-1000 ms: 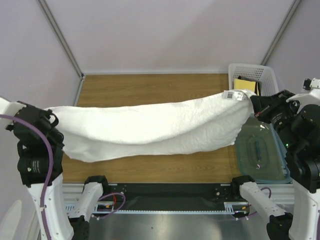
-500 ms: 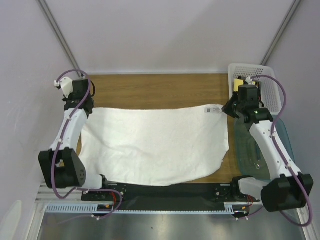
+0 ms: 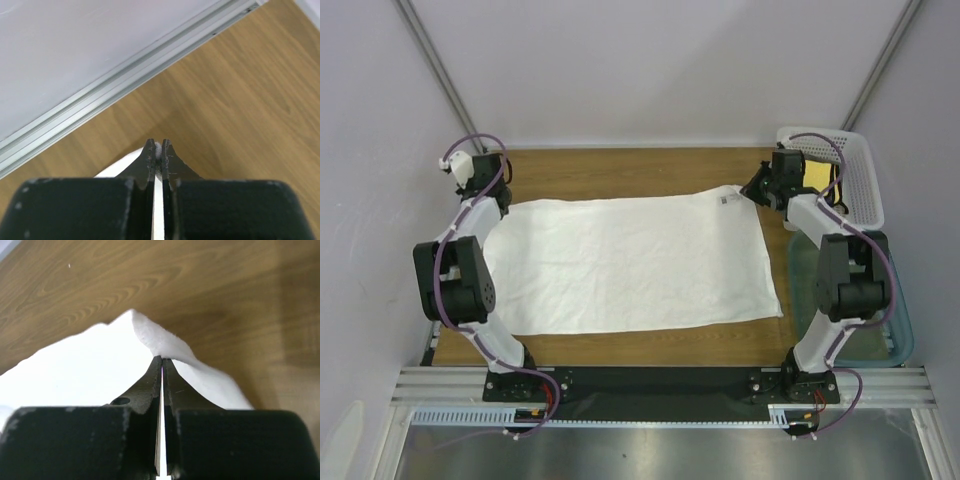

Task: Fold and stack the towels
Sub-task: Flatten out the crumpled towel

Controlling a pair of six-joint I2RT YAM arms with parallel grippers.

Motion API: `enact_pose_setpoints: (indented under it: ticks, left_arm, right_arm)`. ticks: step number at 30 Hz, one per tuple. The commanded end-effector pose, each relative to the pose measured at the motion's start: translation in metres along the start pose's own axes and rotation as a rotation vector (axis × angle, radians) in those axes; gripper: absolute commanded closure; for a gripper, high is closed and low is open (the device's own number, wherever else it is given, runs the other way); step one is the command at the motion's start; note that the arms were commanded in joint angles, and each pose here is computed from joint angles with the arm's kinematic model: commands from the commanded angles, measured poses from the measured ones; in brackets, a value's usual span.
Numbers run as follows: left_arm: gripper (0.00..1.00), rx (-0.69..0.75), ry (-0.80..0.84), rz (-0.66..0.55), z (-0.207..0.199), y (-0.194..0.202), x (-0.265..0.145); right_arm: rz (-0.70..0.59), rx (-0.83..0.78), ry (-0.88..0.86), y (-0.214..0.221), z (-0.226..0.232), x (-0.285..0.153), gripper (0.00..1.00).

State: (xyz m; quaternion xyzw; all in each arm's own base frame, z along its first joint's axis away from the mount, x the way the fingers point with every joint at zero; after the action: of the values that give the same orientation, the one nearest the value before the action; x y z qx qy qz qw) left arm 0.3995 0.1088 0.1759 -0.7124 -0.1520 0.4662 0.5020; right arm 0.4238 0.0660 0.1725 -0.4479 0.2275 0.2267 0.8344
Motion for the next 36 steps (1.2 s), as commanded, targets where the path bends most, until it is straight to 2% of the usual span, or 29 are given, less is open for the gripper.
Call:
enact_pose_setpoints:
  ticks: [1,15,26,29,30,31,32,33,34,36]
  left_arm:
    - [1.0,-0.051,0.09,-0.068,-0.028,-0.026,0.012]
    - [1.0,0.051,0.066,-0.047,-0.056,-0.016,0.059]
    - [1.0,0.105,0.077,-0.047,-0.08,-0.036,0.076]
    - [0.94,0.127,0.125,-0.026,-0.092,-0.04,0.078]
    - [0.88,0.145,0.138,-0.018,-0.095,-0.039,0.079]
    - [0.71,0.15,0.151,-0.026,-0.099,-0.046,0.075]
    - [0.61,0.155,0.159,-0.031,-0.102,-0.049,0.072]
    - [0.53,0.157,0.16,-0.044,-0.102,-0.056,0.067]
    - [0.43,0.156,0.166,-0.054,-0.102,-0.062,0.062]
    - [0.32,0.134,0.174,-0.085,-0.1,-0.079,0.049]
  right_arm:
    - [-0.141,-0.046,-0.088,-0.045,0.023,0.016,1.0]
    - [-0.137,-0.063,-0.001,-0.055,0.01,0.065,1.0]
    - [-0.148,-0.048,0.037,-0.054,0.001,0.078,1.0]
    - [-0.144,-0.048,0.013,-0.059,0.007,0.08,1.0]
    - [-0.138,-0.052,0.001,-0.06,0.009,0.079,0.96]
    - [-0.143,-0.057,-0.011,-0.065,0.014,0.078,0.87]
    - [-0.136,-0.064,-0.015,-0.066,0.014,0.076,0.75]
    - [-0.134,-0.07,-0.023,-0.068,0.017,0.074,0.52]
    - [-0.15,-0.074,-0.032,-0.075,0.022,0.069,0.4]
    - [-0.148,-0.092,-0.04,-0.08,0.026,0.062,0.21]
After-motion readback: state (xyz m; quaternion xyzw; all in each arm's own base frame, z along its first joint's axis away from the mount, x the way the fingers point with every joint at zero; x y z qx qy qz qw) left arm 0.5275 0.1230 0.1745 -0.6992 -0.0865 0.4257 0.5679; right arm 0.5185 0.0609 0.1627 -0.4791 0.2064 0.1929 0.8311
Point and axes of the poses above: each gripper's point midway between its finger pads, its own x axis out along the fingers, its own z axis along the line the jaws close on, y = z × x, the point moved 7 cm from there along -x, back along the fingers
